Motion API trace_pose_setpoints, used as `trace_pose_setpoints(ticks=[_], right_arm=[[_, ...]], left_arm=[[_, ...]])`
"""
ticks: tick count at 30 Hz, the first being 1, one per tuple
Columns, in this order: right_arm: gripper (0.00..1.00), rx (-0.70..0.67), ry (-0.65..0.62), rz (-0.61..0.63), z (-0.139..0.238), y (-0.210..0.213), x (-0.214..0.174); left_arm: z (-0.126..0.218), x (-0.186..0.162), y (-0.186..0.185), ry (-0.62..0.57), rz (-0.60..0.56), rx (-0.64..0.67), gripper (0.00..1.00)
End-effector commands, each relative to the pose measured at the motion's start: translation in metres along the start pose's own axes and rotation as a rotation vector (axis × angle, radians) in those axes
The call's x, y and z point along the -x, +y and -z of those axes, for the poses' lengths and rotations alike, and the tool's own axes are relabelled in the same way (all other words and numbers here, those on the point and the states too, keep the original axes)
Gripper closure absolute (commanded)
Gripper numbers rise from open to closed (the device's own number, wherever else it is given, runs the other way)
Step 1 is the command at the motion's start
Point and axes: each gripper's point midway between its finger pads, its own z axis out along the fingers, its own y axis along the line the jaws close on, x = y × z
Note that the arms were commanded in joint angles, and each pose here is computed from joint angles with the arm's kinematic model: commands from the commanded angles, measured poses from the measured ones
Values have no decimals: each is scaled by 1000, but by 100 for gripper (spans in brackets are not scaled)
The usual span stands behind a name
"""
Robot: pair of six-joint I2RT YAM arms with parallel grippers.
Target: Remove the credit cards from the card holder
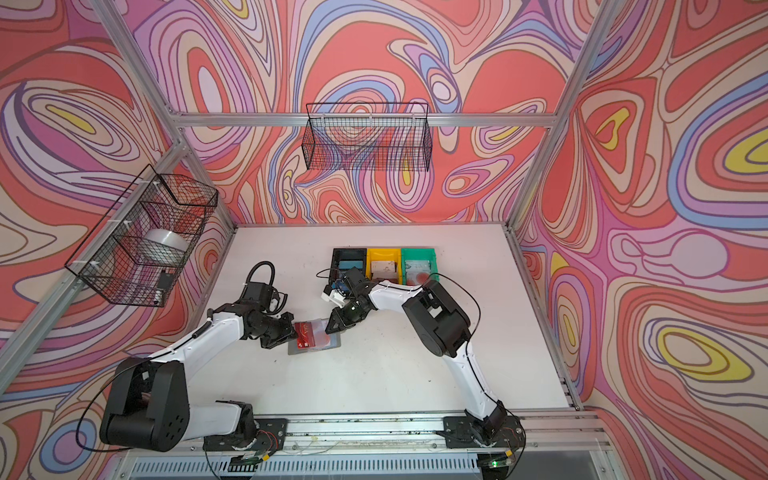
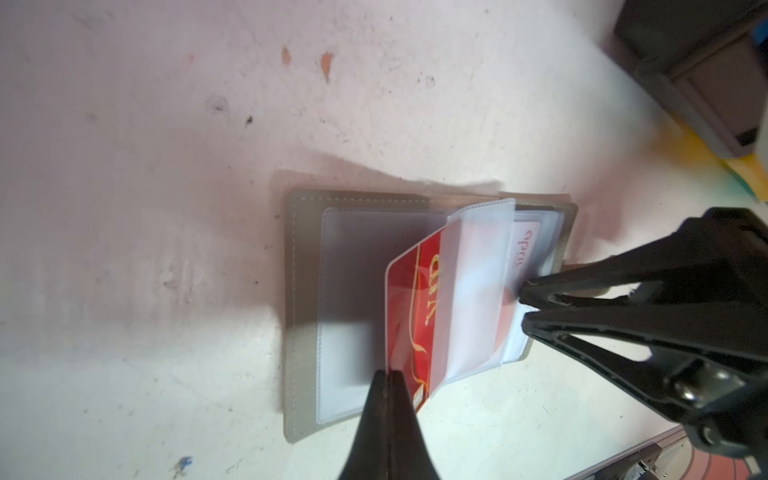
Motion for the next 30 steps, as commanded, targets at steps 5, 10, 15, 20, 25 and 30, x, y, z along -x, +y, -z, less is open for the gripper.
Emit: trace_pose_setpoints(ticks=[5, 10, 15, 20, 25, 30], right_arm=[[80, -7, 61, -32, -1, -4, -19], [79, 32, 43, -9, 8, 11, -12], [78, 73, 17, 8, 22, 23, -3], [75, 116, -23, 28, 46, 38, 6], [70, 200, -83, 42, 83, 56, 18], [64, 309, -123, 59, 111, 71, 27]], left_arm=[[22, 4, 1, -45, -7, 18, 100], [31, 7, -2, -71, -10, 3, 100], [30, 7, -3, -73, -10, -11, 100], [38, 12, -26, -108, -20, -155, 100], [54, 17, -60, -134, -66, -344, 100], [68, 20, -99, -138, -130, -581, 100]])
